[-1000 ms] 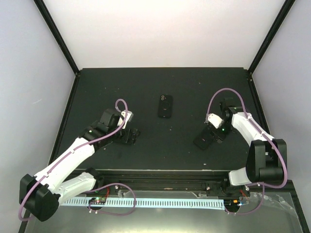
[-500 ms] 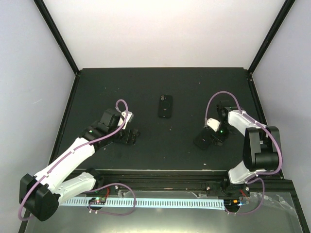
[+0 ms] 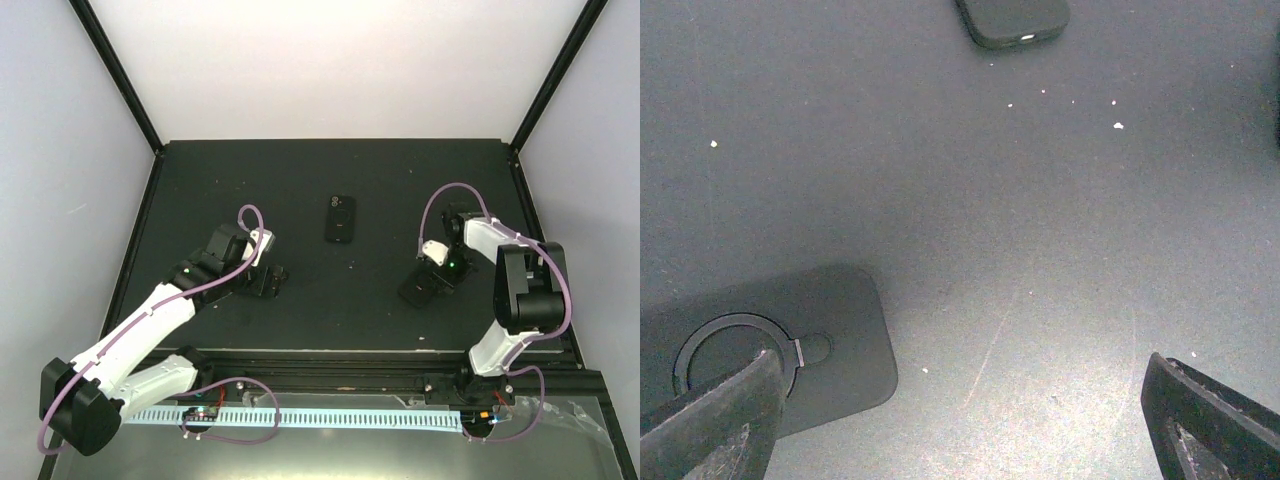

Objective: Take the phone out of the phone case

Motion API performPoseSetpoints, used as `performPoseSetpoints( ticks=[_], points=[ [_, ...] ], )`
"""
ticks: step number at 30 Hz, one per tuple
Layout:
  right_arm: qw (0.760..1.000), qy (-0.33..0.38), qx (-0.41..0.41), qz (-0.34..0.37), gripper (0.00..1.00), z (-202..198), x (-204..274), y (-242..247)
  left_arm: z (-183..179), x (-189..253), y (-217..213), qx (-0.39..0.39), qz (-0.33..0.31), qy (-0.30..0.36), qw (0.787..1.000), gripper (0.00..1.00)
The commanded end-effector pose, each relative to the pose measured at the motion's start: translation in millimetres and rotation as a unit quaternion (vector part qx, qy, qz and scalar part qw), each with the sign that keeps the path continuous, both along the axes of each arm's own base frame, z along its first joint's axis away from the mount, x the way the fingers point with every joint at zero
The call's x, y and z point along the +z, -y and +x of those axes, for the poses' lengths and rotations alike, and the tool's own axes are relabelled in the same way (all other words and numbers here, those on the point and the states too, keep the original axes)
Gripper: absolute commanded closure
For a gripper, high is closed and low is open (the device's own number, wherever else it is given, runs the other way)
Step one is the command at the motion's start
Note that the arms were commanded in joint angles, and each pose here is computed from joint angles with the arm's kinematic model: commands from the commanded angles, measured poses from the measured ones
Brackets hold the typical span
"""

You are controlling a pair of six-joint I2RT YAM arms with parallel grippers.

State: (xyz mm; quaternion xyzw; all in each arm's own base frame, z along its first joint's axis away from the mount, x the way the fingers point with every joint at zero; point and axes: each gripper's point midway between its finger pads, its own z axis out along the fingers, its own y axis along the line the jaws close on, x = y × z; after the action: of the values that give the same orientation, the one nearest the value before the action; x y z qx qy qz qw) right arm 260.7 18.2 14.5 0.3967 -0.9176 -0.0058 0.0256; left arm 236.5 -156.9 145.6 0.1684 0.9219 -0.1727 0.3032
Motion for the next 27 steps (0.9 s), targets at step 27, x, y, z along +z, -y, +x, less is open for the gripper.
performPoseSetpoints(
  ticks=[27],
  points=[
    [0.863,0.284,-0.114,0.401,0.13,36.0,247.8,-101.6,-12.1,41.1,57.9,-0.006,0.024,0.037,0.999,0.01]
  ],
)
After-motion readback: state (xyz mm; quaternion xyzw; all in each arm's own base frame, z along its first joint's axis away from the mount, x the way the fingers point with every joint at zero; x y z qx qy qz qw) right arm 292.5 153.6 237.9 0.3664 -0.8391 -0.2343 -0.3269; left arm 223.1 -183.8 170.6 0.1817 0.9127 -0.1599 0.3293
